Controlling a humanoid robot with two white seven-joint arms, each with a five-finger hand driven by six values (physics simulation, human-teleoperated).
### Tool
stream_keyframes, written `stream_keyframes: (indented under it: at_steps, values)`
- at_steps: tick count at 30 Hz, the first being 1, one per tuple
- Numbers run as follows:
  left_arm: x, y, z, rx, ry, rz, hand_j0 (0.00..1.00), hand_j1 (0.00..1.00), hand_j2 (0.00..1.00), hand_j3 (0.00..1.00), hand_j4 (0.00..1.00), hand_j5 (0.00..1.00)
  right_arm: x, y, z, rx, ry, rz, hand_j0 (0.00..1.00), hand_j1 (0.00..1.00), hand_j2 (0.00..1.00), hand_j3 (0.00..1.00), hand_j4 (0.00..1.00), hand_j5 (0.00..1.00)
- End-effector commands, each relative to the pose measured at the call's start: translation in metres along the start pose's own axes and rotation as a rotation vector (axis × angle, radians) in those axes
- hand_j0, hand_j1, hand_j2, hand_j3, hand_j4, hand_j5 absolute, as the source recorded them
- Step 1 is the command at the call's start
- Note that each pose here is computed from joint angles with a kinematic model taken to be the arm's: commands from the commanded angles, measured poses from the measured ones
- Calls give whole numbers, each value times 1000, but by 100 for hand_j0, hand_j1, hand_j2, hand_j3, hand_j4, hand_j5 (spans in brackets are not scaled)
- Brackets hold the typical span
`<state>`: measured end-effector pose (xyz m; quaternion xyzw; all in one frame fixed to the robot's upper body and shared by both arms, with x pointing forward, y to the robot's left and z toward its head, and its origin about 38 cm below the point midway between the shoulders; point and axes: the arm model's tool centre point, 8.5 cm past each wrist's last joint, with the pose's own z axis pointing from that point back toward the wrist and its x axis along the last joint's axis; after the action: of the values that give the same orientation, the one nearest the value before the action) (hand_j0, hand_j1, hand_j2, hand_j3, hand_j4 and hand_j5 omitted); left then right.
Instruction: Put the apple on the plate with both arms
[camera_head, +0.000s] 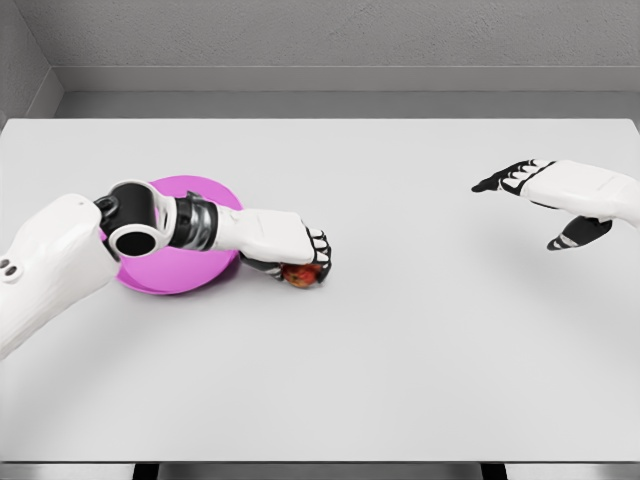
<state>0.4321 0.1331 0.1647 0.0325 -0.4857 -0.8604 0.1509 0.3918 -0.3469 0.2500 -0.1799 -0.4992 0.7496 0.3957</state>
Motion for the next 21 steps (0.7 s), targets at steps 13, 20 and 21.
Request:
stream_keyframes:
  at_steps: [13,20,21]
  values:
    - [-6,32,78,137,47,0,12,12,12,12,12,12,-1,0,2,1,5,-2,100,100,100,100,100,100]
    - [-37,7,166,91,246,44,13,13,13,13,13,13,-1,-1,2,1,5,1,100,100,100,100,100,100]
    - [-41,1,168,83,259,61,14,14,14,14,14,14,-1,0,2,2,5,0,100,100,100,100,100,100]
